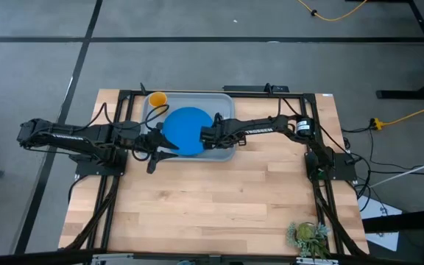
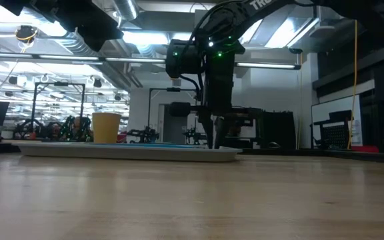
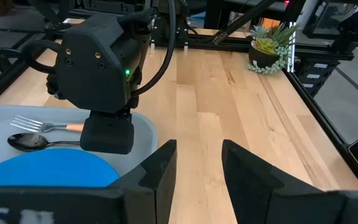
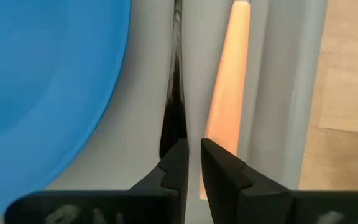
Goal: Pick and place plate/cup/fork/spoon on tray
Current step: Adjust the orange orange fork on the gray tray, then return to Home Position
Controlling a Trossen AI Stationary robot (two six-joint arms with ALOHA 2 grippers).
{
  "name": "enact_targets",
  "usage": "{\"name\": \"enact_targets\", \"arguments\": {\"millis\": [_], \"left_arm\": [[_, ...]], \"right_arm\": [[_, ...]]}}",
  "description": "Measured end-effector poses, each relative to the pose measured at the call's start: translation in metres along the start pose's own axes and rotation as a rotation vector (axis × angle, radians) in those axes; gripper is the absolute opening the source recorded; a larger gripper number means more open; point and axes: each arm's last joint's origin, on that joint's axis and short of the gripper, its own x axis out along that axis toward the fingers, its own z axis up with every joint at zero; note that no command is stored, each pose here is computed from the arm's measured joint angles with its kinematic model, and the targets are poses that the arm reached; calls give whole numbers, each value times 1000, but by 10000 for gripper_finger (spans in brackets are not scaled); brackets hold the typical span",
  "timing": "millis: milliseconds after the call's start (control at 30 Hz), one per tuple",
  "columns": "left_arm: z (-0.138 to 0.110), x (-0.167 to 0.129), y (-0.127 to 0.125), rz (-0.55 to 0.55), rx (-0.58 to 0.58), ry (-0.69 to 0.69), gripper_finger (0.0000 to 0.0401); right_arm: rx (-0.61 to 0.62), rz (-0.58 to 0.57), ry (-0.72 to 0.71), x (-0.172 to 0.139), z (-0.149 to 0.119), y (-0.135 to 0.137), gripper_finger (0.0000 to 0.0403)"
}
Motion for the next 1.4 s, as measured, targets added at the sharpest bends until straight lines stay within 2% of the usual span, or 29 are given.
{"name": "enact_targets", "arguments": {"millis": [167,300,400,467,600,733,800,1033,1133,1400], "left_arm": [[0,0,0,0,0,0,122],[0,0,0,0,0,0,122],[0,0,0,0,0,-1,122],[0,0,0,0,0,0,122],[0,0,0,0,0,0,122],[0,0,0,0,0,0,122],[0,0,0,0,0,0,122],[0,0,0,0,0,0,122],[0,0,0,0,0,0,122],[0,0,0,0,0,0,122]], "right_arm": [[-97,24,-24,-15,0,9,48],[-392,90,-29,-38,-10,22,48],[-622,180,79,-54,-35,29,48],[-709,239,121,-64,-53,34,48],[-809,263,95,-78,-88,37,48],[-910,205,-90,-88,-123,35,48],[-961,189,-139,-92,-139,32,48],[-1208,231,-187,-106,-189,23,48],[-1279,219,-177,-106,-197,19,48],[-1399,171,-208,-113,-192,14,48]]}}
